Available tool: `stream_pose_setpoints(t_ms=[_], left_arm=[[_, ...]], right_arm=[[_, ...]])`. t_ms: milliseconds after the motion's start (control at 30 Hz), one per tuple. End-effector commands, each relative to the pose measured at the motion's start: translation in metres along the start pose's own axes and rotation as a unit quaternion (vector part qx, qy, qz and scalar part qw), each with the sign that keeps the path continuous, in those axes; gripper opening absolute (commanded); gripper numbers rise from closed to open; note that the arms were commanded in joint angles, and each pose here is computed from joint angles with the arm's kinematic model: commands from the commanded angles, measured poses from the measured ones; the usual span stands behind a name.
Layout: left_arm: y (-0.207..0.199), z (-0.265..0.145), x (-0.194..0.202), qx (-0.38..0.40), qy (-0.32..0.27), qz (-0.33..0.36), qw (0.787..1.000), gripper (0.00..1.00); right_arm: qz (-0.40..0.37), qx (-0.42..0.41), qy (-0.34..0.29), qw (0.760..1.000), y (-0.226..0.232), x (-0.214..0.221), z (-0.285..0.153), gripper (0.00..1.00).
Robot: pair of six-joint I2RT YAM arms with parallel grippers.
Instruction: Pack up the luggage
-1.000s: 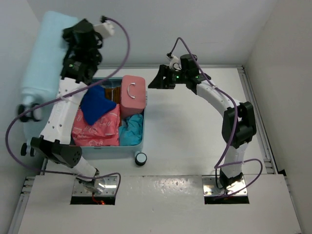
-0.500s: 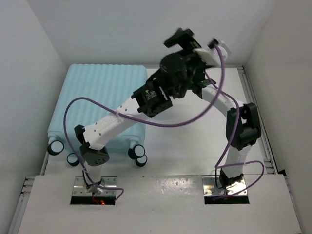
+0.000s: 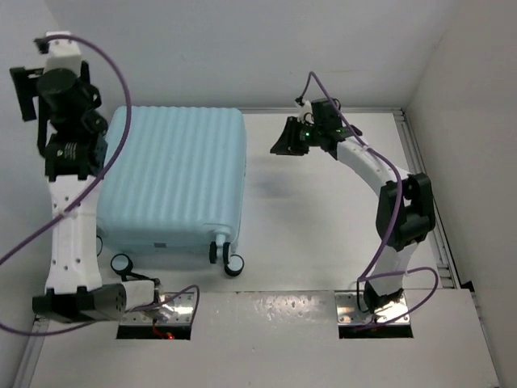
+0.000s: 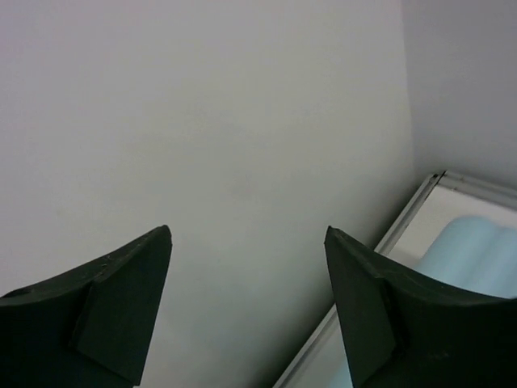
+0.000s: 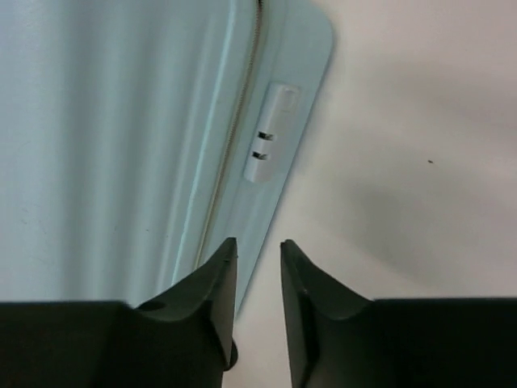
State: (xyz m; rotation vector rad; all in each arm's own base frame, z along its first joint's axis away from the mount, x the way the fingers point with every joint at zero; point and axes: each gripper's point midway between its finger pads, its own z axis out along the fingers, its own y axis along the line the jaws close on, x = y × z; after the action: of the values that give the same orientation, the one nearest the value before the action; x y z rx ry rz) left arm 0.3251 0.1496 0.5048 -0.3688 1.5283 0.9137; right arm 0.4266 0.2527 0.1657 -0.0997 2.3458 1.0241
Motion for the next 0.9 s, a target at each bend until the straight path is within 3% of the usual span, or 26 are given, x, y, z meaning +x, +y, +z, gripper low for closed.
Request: stream_pose_setpoints(t_ms=[0,67,100,167,233,400,500,633,667,733,767,800,833,867], left_arm=[[0.005,-0.003,0.043,0.046,0.041,0.018,0.998,0.81],[0.015,0.01,0.088,0.063,0.104,0.023,0.992,0.75],[0.016,0.015,0.126,0.094,0.162,0.021,0.982,0.71],[0.016,0.02,0.167,0.121,0.22,0.014,0.968,0.68],[0.016,0.021,0.225,0.166,0.299,-0.006,0.94,0.64],[-0.015,-0.007,0.3,0.288,0.372,-0.008,0.882,0.54],[-0.032,-0.024,0.314,0.32,0.38,0.015,0.868,0.53],[-0.051,-0.056,0.343,0.37,0.401,0.034,0.837,0.49],[-0.066,-0.071,0.352,0.405,0.408,0.027,0.818,0.49],[-0.086,-0.091,0.347,0.448,0.395,0.025,0.802,0.48],[-0.107,-0.112,0.345,0.49,0.391,0.028,0.779,0.48],[-0.123,-0.125,0.338,0.518,0.384,0.015,0.765,0.46],[-0.138,-0.134,0.329,0.542,0.368,0.01,0.755,0.46],[-0.153,-0.14,0.318,0.55,0.359,-0.011,0.754,0.46]], right_arm=[[-0.08,-0.021,-0.007,0.997,0.033,-0.014,0.003,0.26],[-0.092,-0.038,0.012,0.995,0.045,-0.004,0.005,0.22],[-0.117,-0.05,0.015,0.992,0.054,0.0,0.005,0.2],[-0.131,-0.059,0.019,0.989,0.06,0.005,0.0,0.19],[-0.158,-0.075,0.02,0.984,0.068,0.01,-0.009,0.19],[-0.245,-0.115,0.008,0.963,0.087,0.025,-0.048,0.23],[-0.266,-0.148,0.018,0.952,0.083,0.045,-0.063,0.31],[-0.336,-0.197,-0.028,0.92,0.113,0.048,-0.12,0.35],[-0.355,-0.212,-0.04,0.91,0.125,0.05,-0.136,0.35],[-0.365,-0.233,-0.022,0.901,0.13,0.069,-0.149,0.35],[-0.406,-0.249,-0.032,0.879,0.144,0.076,-0.164,0.35],[-0.404,-0.252,-0.016,0.879,0.143,0.087,-0.17,0.32],[-0.4,-0.256,0.006,0.88,0.143,0.101,-0.176,0.32],[-0.427,-0.265,0.012,0.865,0.146,0.115,-0.187,0.3]])
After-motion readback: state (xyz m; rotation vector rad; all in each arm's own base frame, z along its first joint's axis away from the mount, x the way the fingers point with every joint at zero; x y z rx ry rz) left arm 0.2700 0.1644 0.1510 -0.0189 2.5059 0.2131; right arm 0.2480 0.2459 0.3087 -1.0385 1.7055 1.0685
